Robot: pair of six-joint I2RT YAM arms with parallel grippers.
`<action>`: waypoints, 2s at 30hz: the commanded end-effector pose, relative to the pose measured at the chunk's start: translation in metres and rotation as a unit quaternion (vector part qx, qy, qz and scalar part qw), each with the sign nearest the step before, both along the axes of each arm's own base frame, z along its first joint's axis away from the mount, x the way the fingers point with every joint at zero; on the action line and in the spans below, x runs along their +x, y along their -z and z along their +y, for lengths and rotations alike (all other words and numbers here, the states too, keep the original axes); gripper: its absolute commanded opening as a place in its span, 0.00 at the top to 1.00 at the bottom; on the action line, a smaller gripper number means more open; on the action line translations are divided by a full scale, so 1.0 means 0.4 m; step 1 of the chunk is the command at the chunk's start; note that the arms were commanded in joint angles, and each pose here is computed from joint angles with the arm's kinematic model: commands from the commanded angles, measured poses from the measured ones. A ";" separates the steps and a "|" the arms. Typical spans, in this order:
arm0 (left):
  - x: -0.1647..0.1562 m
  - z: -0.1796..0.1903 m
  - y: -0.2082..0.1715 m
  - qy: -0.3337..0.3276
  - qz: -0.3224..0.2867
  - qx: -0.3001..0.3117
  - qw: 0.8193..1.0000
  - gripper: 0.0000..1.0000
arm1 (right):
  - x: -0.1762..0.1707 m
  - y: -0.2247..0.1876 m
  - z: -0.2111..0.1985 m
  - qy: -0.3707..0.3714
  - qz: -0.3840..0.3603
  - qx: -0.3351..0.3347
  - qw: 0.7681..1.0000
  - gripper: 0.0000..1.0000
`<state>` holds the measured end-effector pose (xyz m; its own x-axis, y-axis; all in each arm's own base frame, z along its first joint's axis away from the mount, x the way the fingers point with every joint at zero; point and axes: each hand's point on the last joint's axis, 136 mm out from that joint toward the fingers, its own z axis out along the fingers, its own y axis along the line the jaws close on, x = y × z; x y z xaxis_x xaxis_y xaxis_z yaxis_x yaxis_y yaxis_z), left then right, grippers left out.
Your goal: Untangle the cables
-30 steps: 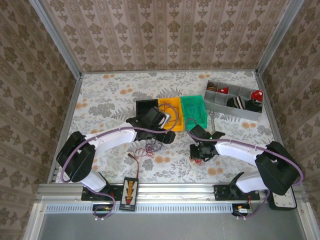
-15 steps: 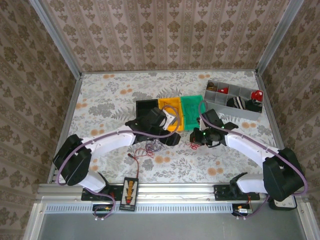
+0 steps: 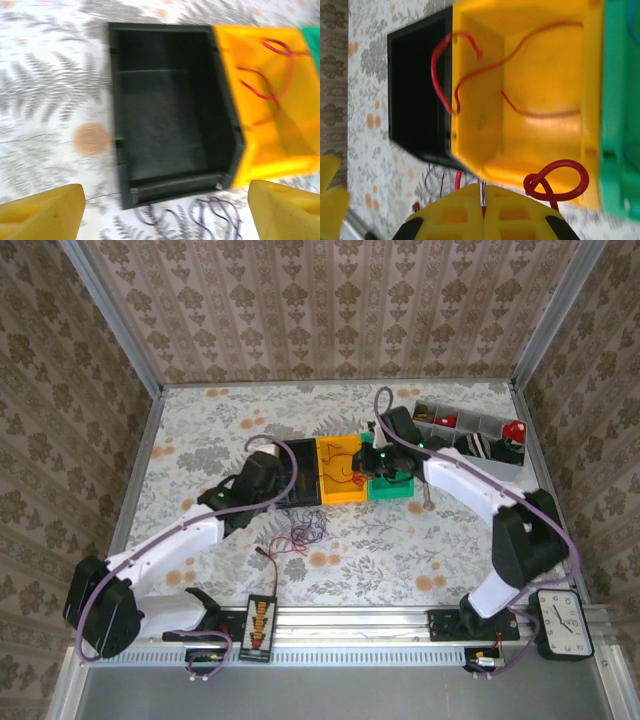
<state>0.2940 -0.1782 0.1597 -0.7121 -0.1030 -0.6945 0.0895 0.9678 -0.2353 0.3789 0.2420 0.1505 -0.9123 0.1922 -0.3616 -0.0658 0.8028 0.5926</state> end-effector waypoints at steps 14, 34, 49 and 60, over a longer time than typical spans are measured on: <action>-0.241 0.072 0.182 0.097 0.181 0.039 0.978 0.18 | 0.145 0.001 0.026 0.010 -0.030 -0.047 0.998 0.61; -0.312 -0.063 0.247 0.246 0.207 0.150 0.935 0.32 | 0.055 -0.007 -0.031 0.025 -0.027 -0.049 0.998 0.61; -0.387 -0.124 0.296 0.319 0.280 0.164 0.890 0.79 | 0.055 -0.010 -0.060 0.045 -0.029 -0.048 0.997 0.61; -0.403 -0.231 0.047 0.403 0.222 0.045 0.886 1.00 | 0.062 -0.015 -0.080 0.059 -0.030 -0.047 0.997 0.61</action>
